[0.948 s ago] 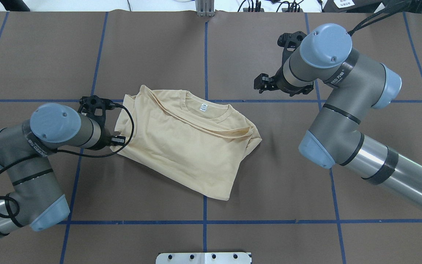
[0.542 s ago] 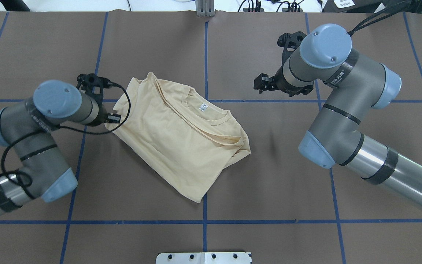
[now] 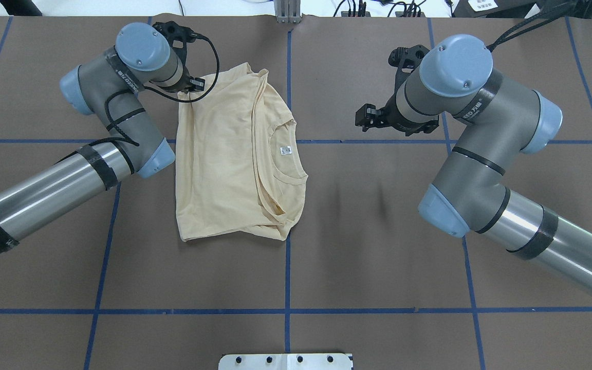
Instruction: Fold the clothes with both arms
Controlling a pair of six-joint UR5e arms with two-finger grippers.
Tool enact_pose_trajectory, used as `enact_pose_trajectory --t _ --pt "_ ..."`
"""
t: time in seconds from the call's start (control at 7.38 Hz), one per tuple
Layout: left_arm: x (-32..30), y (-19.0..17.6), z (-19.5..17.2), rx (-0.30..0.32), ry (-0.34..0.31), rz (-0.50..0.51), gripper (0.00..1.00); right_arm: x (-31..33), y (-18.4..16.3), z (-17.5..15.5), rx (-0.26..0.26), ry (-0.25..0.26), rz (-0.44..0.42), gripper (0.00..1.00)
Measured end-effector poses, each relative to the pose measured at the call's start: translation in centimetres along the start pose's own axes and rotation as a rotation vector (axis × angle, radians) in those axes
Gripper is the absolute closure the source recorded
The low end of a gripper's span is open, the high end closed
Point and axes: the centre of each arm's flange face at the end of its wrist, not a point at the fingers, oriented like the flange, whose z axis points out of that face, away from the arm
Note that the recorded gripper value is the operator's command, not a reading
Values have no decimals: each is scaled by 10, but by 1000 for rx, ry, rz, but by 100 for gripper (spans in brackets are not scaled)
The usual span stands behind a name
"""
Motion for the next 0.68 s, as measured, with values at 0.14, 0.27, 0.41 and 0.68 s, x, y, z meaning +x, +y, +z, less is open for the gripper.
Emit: enact_pose_trajectory --t 0.14,0.27,0.41,0.68 --pt "-18 -14 -9 9 8 45 0 -5 1 -1 -1 -4 -2 0" --pt "-48 -22 -22 -7 42 80 0 -14 1 -2 -2 -10 0 0" --pt "-81 -17 -36 -28 88 113 0 -31 1 -3 -5 -18 10 0" --pt "-122 9 -60 -28 137 152 0 -94 9 9 -24 -26 41 0"
